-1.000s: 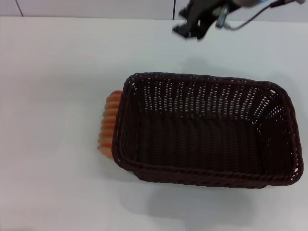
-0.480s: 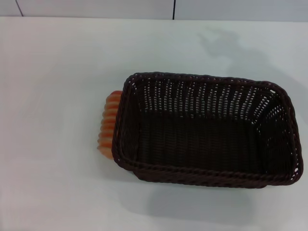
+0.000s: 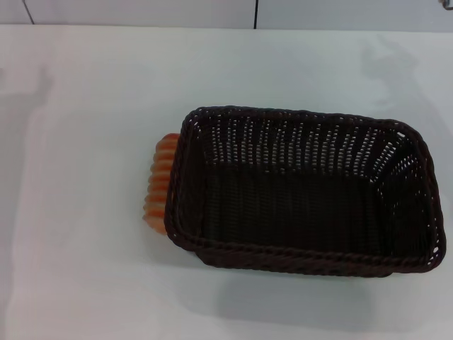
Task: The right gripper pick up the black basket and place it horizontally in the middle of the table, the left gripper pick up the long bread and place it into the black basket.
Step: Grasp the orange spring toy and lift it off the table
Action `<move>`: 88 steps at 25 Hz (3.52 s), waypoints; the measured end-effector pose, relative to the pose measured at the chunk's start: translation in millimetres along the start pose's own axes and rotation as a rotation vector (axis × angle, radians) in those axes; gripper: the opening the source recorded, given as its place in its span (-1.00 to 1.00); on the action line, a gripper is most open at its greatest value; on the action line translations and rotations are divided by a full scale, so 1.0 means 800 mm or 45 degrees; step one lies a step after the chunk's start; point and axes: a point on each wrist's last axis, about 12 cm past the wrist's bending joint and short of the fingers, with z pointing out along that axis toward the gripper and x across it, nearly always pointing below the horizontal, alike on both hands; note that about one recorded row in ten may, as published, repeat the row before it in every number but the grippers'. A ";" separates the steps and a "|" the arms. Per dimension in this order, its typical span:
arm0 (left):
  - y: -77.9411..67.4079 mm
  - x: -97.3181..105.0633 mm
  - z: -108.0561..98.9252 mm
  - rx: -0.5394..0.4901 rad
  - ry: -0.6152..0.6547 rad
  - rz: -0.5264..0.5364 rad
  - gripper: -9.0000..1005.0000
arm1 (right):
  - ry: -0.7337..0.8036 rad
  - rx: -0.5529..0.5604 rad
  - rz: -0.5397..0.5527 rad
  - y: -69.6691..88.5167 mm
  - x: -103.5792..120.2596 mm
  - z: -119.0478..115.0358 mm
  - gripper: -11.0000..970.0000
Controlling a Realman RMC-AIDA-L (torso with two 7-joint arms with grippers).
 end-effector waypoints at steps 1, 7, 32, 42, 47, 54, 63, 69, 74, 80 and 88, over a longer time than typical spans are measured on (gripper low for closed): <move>-0.003 0.001 0.001 0.015 0.009 0.001 0.49 | 0.000 0.000 0.000 0.000 0.000 0.000 -0.35; -0.021 0.006 0.009 0.104 0.071 -0.071 0.48 | -0.092 0.235 -0.092 0.027 -0.003 -0.012 -0.35; -0.067 -0.029 0.040 0.199 0.552 -0.108 0.46 | -0.481 0.554 0.482 -0.008 0.123 -0.097 -0.35; -0.103 -0.068 0.031 0.029 0.912 0.016 0.45 | -0.458 0.507 0.476 -0.015 0.134 -0.082 -0.35; -0.127 -0.077 0.031 0.004 1.059 0.115 0.45 | -0.464 0.479 0.481 -0.025 0.135 -0.067 -0.35; -0.162 -0.093 0.036 0.047 1.323 0.235 0.44 | -0.474 0.441 0.569 -0.054 0.145 -0.062 -0.35; -0.190 -0.082 0.048 0.097 1.584 0.390 0.43 | -0.458 0.447 0.566 -0.066 0.155 -0.071 -0.35; -0.197 -0.067 0.052 0.100 1.775 0.481 0.43 | -0.480 0.434 0.537 -0.066 0.156 -0.079 -0.35; -0.205 -0.061 0.048 0.154 1.855 0.464 0.42 | -0.503 0.420 0.517 -0.066 0.155 -0.084 -0.35; -0.205 -0.049 0.047 0.195 1.931 0.418 0.42 | -0.518 0.420 0.509 -0.065 0.154 -0.085 -0.35; -0.217 -0.042 0.047 0.311 1.991 0.361 0.41 | -0.525 0.412 0.511 -0.062 0.152 -0.083 -0.35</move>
